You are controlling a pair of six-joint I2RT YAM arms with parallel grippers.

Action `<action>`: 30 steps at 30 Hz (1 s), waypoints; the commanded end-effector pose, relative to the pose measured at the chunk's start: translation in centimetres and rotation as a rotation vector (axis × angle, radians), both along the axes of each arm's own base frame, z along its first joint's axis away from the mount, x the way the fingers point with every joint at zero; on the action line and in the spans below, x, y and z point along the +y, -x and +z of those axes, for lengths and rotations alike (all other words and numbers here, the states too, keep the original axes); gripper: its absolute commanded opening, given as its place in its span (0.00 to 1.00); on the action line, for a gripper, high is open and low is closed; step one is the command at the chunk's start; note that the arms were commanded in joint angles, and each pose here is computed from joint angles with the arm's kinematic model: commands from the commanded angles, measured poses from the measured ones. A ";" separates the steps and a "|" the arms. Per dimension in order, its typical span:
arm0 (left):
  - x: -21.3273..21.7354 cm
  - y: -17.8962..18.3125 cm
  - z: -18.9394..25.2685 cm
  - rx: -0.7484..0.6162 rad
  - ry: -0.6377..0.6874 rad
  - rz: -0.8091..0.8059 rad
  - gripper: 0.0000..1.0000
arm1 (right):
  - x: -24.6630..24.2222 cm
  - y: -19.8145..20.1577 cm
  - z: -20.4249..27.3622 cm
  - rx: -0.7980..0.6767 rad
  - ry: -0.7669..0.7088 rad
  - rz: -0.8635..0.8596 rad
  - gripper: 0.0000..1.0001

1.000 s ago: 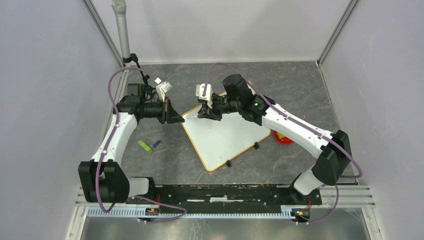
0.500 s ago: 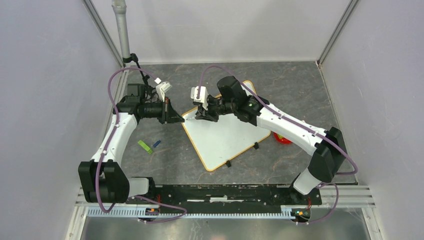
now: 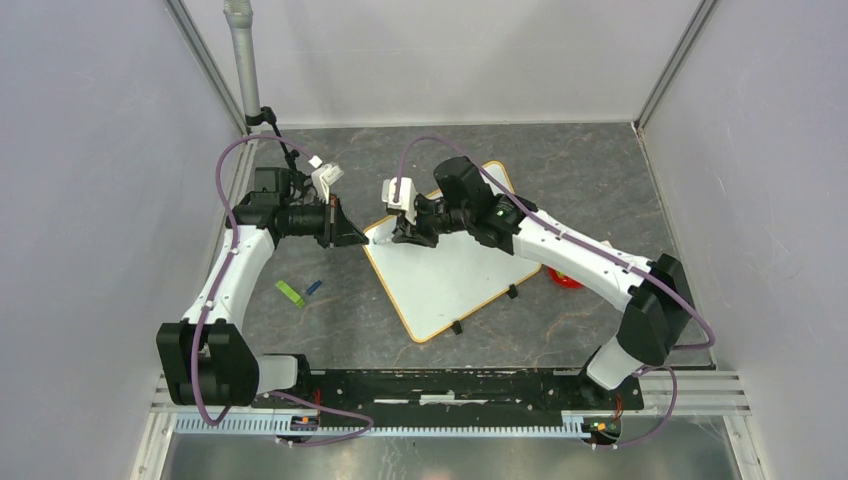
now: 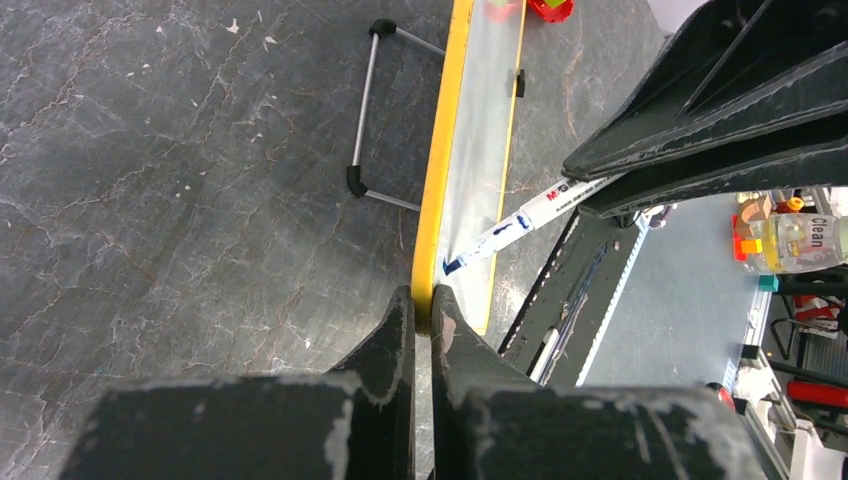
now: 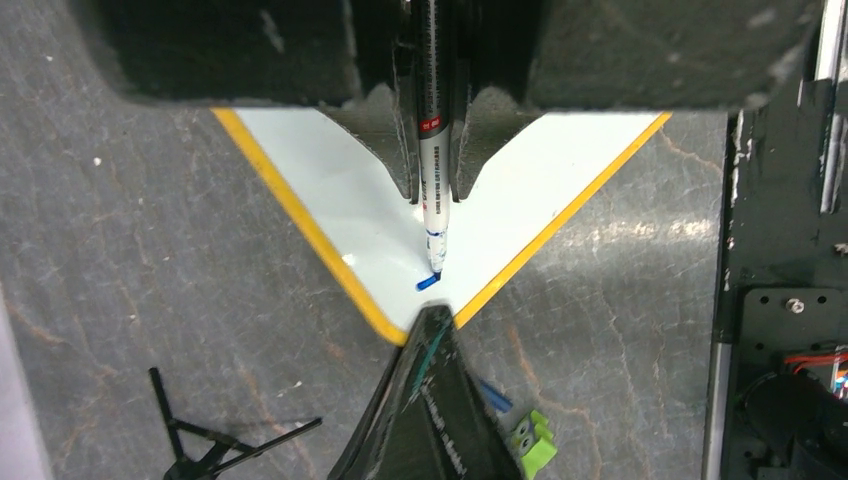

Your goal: Write a sentence on the whiteboard

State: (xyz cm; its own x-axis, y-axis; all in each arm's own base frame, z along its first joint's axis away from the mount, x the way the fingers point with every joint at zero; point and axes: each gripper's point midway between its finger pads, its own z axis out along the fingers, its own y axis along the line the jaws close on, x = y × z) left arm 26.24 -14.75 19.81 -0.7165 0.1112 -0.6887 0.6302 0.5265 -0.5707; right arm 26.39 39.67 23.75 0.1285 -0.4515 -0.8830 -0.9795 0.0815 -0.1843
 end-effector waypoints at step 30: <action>-0.2 0.0 0.7 -0.060 0.009 -0.018 0.02 | 1.1 0.2 3.9 -0.027 -0.089 -0.015 0.00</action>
